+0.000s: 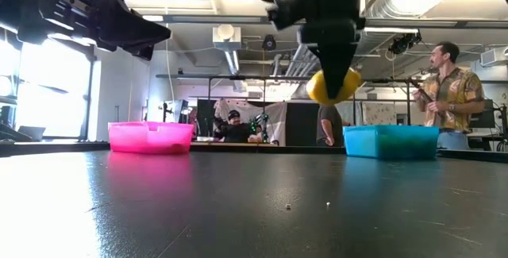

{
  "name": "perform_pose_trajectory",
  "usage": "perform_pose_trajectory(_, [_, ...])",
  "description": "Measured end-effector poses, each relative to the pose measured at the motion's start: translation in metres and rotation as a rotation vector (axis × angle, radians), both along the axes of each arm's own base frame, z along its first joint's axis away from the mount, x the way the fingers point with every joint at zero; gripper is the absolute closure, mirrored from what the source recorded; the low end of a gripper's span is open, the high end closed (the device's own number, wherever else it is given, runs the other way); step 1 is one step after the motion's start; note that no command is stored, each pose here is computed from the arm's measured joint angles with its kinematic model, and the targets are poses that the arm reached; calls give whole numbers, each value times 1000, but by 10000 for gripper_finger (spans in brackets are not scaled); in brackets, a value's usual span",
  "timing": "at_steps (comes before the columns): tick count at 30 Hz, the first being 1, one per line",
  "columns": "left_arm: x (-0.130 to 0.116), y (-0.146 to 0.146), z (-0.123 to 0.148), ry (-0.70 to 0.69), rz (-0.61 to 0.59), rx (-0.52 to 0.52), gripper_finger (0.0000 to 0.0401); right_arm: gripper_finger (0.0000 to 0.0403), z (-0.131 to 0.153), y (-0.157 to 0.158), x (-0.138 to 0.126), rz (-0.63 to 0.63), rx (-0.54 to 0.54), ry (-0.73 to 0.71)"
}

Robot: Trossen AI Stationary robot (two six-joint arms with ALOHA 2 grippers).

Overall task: Sort produce into baskets
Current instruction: Put the yellow lemon into the blue bin

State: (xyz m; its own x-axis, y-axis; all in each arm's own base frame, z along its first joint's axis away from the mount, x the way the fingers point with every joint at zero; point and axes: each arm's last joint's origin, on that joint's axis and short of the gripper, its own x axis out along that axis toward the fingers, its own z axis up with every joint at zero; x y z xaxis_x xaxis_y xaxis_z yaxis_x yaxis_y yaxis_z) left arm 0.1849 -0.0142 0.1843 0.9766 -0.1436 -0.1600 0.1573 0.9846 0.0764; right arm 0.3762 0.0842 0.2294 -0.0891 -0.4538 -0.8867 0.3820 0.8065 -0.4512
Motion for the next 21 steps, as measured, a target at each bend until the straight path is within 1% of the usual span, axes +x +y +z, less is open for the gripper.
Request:
perform_pose_trajectory(4, [0, 0, 0, 2, 0, 0, 396, 235, 10, -57, -27, -108, -31, 17])
perform_pose_trajectory(7, [0, 0, -1, 5, -1, 1, 396, 235, 14, -99, -55, -207, -23, -51])
perform_pose_trajectory(9, [0, 0, -1, 9, -2, 0, 396, 235, 11, -123, -75, -258, -15, -114])
perform_pose_trajectory(12, [0, 0, -1, 8, -2, 1, 396, 235, 2, -152, -102, -325, -6, -216])
perform_pose_trajectory(15, [0, 0, 0, 3, -2, 0, 396, 235, -7, -178, -124, -394, -21, -314])
perform_pose_trajectory(18, [0, 0, 0, -1, -2, 0, 396, 235, -15, -197, -142, -471, -55, -369])
perform_pose_trajectory(21, [0, 0, 0, -2, -2, 0, 396, 235, -20, -216, -157, -575, -87, -386])
